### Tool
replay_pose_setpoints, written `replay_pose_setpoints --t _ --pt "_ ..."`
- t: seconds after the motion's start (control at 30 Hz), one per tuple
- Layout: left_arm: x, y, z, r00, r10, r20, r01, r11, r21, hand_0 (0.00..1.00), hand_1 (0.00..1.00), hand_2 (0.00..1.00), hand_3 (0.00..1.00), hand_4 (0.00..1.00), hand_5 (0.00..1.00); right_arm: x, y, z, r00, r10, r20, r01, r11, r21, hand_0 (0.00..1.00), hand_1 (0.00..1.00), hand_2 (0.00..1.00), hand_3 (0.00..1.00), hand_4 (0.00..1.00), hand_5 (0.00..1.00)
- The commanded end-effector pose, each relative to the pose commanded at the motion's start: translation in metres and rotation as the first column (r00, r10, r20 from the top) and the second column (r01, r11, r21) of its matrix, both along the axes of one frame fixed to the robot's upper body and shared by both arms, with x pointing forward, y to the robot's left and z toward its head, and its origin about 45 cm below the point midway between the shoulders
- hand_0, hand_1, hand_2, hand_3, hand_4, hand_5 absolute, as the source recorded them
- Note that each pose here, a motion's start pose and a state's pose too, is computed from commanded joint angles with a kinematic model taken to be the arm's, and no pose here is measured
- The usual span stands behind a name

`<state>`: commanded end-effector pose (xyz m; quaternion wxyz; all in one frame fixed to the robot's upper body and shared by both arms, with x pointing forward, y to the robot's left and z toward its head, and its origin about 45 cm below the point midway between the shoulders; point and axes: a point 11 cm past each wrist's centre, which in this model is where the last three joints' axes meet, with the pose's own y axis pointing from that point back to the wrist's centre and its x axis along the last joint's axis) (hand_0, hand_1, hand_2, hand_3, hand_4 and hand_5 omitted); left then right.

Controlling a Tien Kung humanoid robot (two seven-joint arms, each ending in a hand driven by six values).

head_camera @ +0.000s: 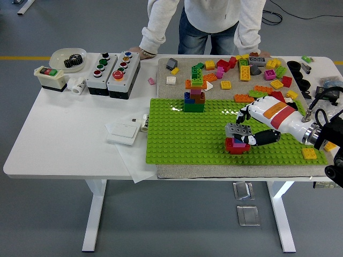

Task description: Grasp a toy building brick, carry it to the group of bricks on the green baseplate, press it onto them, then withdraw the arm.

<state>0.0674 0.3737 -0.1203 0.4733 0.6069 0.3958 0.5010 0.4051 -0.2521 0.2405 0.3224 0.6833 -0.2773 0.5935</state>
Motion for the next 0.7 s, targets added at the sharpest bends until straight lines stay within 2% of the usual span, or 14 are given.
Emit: replay_pose_setpoints --t 0.7 --pt "0.0 -0.0002 -0.0001 1.0 0.001 0.0 -0.001 1.0 -0.001 0.779 0.72 0.65 0.562 0.589 0.608 0.004 -0.0089 -0.0048 0.999 -0.028 -0.015 0.028 1.0 -0.003 0.586 0.513 0.531 0.514 0.73 0.478"
